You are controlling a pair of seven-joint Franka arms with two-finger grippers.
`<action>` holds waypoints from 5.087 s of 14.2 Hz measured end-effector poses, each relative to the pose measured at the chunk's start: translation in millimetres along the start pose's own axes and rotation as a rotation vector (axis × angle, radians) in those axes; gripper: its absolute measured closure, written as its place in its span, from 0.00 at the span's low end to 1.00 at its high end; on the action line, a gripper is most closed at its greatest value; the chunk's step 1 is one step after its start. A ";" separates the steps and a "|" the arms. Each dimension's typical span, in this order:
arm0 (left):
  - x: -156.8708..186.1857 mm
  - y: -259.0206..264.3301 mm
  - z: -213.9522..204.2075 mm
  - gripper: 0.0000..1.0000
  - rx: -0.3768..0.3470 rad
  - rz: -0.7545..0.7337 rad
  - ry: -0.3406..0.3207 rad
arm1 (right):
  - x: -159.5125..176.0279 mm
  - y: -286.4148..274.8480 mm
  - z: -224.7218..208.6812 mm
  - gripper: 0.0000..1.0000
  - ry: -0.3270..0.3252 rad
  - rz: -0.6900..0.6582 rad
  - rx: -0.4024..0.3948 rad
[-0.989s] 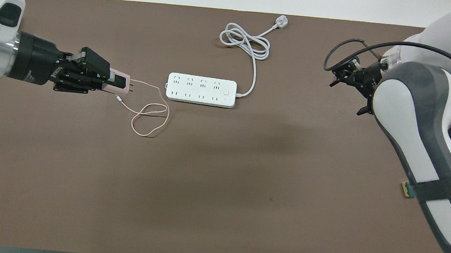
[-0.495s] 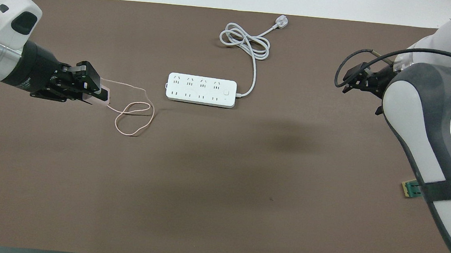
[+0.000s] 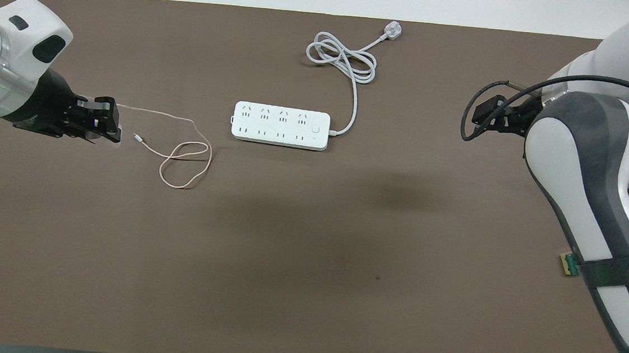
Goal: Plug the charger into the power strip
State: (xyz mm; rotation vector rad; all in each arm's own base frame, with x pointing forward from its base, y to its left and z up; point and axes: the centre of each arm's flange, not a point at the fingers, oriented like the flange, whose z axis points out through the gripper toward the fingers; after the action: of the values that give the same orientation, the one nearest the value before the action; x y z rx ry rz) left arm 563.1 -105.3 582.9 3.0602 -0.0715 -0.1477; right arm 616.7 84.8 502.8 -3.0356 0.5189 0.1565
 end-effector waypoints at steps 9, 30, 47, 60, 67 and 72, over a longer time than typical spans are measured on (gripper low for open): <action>2.4 -17.0 -1.7 0.68 -0.002 0.074 0.003 | -2.7 31.2 -33.3 0.00 0.028 -0.159 0.010; -0.1 -21.4 -14.9 0.68 0.054 0.099 -0.016 | -39.2 79.9 -89.0 0.00 0.059 -0.397 -0.061; 6.7 -29.1 -3.7 0.68 0.202 -0.183 -0.011 | -16.0 144.0 -98.4 0.00 0.034 -0.338 -0.060; 40.8 2.6 20.5 0.68 0.015 -1.079 0.082 | -14.5 151.7 -100.3 0.00 0.036 -0.327 -0.060; 70.7 33.3 73.8 0.68 0.014 -1.294 0.036 | -14.7 151.7 -100.3 0.00 0.034 -0.327 -0.060; 91.0 96.6 113.0 0.68 0.030 -1.347 0.071 | -14.8 151.7 -100.4 0.00 0.035 -0.327 -0.060</action>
State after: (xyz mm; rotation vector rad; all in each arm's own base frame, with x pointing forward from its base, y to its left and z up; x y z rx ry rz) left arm 638.4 -214.5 469.8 2.5209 1.9160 -0.0897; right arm 561.3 -60.7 598.1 -3.1305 0.0150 0.1047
